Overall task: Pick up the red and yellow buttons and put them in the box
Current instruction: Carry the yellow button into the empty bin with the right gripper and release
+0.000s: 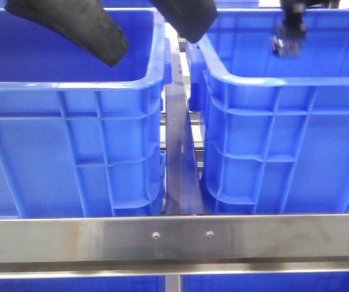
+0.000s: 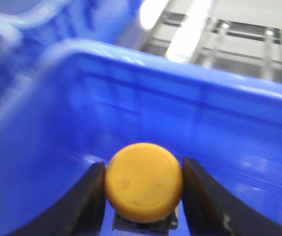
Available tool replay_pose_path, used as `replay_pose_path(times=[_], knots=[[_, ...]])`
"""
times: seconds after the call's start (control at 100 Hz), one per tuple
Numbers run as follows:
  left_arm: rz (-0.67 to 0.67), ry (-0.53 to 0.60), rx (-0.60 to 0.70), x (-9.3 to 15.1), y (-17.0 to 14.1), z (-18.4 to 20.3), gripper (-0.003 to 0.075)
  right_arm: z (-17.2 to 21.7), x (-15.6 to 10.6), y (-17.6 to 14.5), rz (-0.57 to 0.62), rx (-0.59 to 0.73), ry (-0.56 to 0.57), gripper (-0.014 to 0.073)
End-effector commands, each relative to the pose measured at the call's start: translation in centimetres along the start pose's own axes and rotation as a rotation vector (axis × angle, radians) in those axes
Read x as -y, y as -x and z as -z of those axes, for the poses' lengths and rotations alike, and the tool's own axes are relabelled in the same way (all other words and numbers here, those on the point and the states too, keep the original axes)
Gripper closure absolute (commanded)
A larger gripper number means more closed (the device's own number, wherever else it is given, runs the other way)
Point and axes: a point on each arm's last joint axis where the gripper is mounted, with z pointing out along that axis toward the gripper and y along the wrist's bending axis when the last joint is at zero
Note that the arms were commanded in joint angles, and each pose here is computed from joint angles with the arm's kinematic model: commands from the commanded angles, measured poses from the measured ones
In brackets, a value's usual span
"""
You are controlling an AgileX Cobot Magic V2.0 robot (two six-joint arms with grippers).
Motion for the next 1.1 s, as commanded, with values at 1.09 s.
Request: replay_pose_path(times=[1.09], knots=[[0.004,-0.022,0.122,0.7,1.3,1.6,0.0112,-9.1,3.5,-0.9,0.024,-0.035,-0.169,0.0069]])
